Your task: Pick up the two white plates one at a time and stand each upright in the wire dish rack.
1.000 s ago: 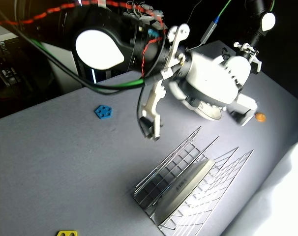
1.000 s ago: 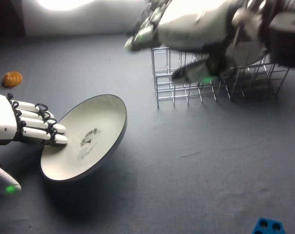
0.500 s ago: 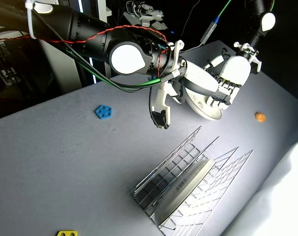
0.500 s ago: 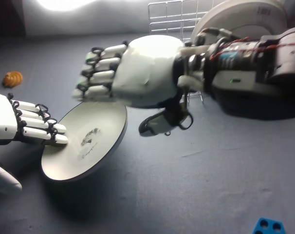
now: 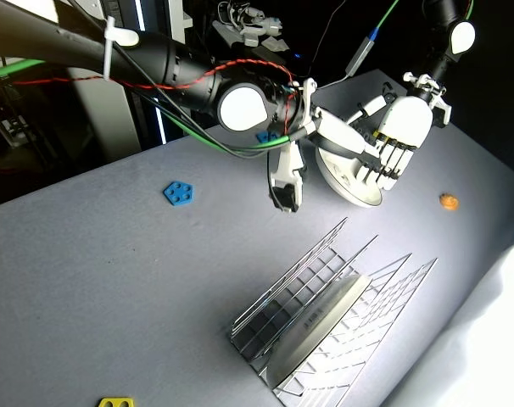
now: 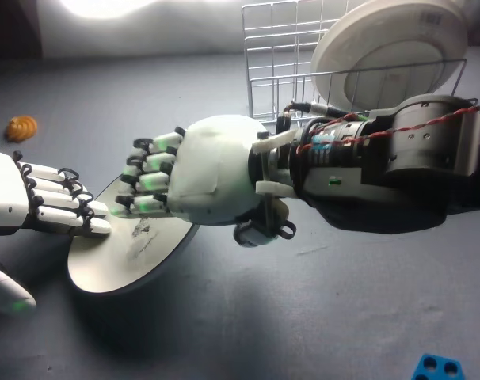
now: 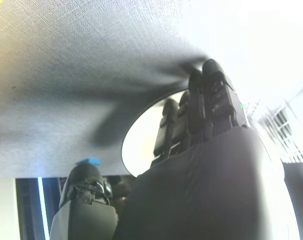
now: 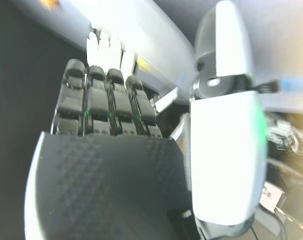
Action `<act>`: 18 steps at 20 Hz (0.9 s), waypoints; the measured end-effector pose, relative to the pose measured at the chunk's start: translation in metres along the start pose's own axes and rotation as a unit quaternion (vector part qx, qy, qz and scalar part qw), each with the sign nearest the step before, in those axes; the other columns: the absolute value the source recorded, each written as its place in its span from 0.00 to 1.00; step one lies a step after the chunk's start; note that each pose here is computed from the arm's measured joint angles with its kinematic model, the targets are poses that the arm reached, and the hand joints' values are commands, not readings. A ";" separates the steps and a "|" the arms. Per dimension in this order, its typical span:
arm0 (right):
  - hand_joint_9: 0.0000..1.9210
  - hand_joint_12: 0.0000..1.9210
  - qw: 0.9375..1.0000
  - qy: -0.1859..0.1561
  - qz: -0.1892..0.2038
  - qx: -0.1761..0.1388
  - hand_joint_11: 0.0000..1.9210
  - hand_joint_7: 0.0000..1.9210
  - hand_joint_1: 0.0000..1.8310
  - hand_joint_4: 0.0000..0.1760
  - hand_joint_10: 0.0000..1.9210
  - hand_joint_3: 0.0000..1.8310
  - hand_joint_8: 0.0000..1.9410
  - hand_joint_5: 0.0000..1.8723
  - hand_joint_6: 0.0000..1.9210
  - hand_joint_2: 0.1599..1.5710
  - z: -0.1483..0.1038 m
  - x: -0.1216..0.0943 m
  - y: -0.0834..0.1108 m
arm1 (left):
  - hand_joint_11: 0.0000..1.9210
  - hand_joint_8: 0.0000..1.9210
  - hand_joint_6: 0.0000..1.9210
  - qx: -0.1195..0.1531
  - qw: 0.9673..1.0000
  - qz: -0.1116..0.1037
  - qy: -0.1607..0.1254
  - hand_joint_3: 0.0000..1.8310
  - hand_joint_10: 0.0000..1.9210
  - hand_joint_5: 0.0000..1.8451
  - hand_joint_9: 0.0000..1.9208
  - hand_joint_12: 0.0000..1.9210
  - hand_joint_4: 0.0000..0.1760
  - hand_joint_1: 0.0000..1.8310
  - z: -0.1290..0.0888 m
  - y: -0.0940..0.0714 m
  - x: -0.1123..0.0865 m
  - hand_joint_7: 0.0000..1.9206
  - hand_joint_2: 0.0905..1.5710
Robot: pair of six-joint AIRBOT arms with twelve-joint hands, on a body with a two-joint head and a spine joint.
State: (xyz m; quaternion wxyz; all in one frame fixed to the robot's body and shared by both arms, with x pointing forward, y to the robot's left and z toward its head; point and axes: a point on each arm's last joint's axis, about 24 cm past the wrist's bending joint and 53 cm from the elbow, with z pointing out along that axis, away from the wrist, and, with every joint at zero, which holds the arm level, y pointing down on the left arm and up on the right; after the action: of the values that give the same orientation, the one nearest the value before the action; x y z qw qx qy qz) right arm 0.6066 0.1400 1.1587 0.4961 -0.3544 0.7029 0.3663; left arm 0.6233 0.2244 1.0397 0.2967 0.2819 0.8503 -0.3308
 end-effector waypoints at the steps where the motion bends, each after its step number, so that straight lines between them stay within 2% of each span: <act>1: 0.00 0.00 1.000 0.003 0.001 0.001 0.00 0.00 0.66 0.00 0.00 0.00 0.00 0.00 0.00 0.58 0.002 0.003 -0.001 | 0.00 0.00 0.00 0.000 1.000 0.000 0.000 0.00 0.00 0.11 0.08 0.19 0.00 0.00 0.000 0.000 0.000 0.10 0.67; 4: 0.00 0.00 1.000 -0.003 0.002 -0.001 0.00 0.00 0.65 0.00 0.00 0.01 0.00 0.00 0.00 0.61 0.011 0.003 0.000 | 0.00 0.00 0.00 0.000 1.000 0.000 0.000 0.00 0.00 0.12 0.09 0.22 0.00 0.00 0.000 0.000 0.000 0.11 0.65; 7: 0.00 0.00 1.000 -0.015 0.010 -0.001 0.00 0.00 0.68 0.00 0.00 0.01 0.00 0.00 0.00 0.63 0.020 -0.002 -0.003 | 0.00 0.00 0.00 0.000 1.000 0.000 0.000 0.00 0.00 0.10 0.07 0.19 0.00 0.00 0.000 0.000 0.000 0.10 0.65; 10: 0.00 0.00 1.000 -0.016 0.014 0.002 0.00 0.00 0.65 0.00 0.00 0.01 0.00 0.00 0.00 0.63 0.029 -0.001 -0.006 | 0.00 0.00 0.00 0.000 1.000 0.001 0.000 0.00 0.00 0.11 0.08 0.21 0.00 0.00 0.000 0.000 0.000 0.10 0.65; 14: 0.01 0.01 1.000 -0.022 0.015 -0.006 0.01 0.03 0.65 0.00 0.00 0.00 0.00 0.03 0.00 0.65 0.037 -0.004 0.002 | 0.00 0.00 0.00 0.000 1.000 0.001 0.000 0.00 0.00 0.12 0.09 0.22 0.00 0.00 0.000 0.000 0.000 0.11 0.65; 16: 0.05 0.14 0.999 -0.025 0.021 -0.006 0.00 0.08 0.65 0.00 0.01 0.00 0.00 0.08 0.01 0.67 0.037 -0.005 0.002 | 0.00 0.00 0.00 0.000 1.000 0.002 0.000 0.00 0.00 0.10 0.08 0.19 0.00 0.00 0.000 0.000 0.000 0.10 0.65; 17: 0.09 0.28 0.999 -0.025 0.023 -0.006 0.00 0.11 0.64 0.00 0.01 0.00 0.00 0.12 0.01 0.68 0.037 -0.005 0.002 | 0.00 0.00 0.00 0.000 1.000 0.002 0.001 0.00 0.00 0.11 0.08 0.21 0.00 0.00 0.000 0.001 0.001 0.10 0.65; 18: 0.12 0.38 0.999 -0.025 0.023 -0.006 0.00 0.14 0.64 0.00 0.02 0.00 0.01 0.15 0.01 0.67 0.037 -0.005 0.002 | 0.00 0.00 0.00 -0.001 1.000 0.001 0.001 0.00 0.00 0.12 0.09 0.22 0.00 0.00 0.000 0.001 0.001 0.11 0.65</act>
State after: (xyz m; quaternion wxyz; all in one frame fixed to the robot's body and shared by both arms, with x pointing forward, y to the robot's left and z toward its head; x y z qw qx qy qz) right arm 0.6226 0.1733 1.1548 0.5029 -0.3320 0.6959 0.3906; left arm 0.6232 0.2254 1.0391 0.2968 0.2832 0.8503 -0.3297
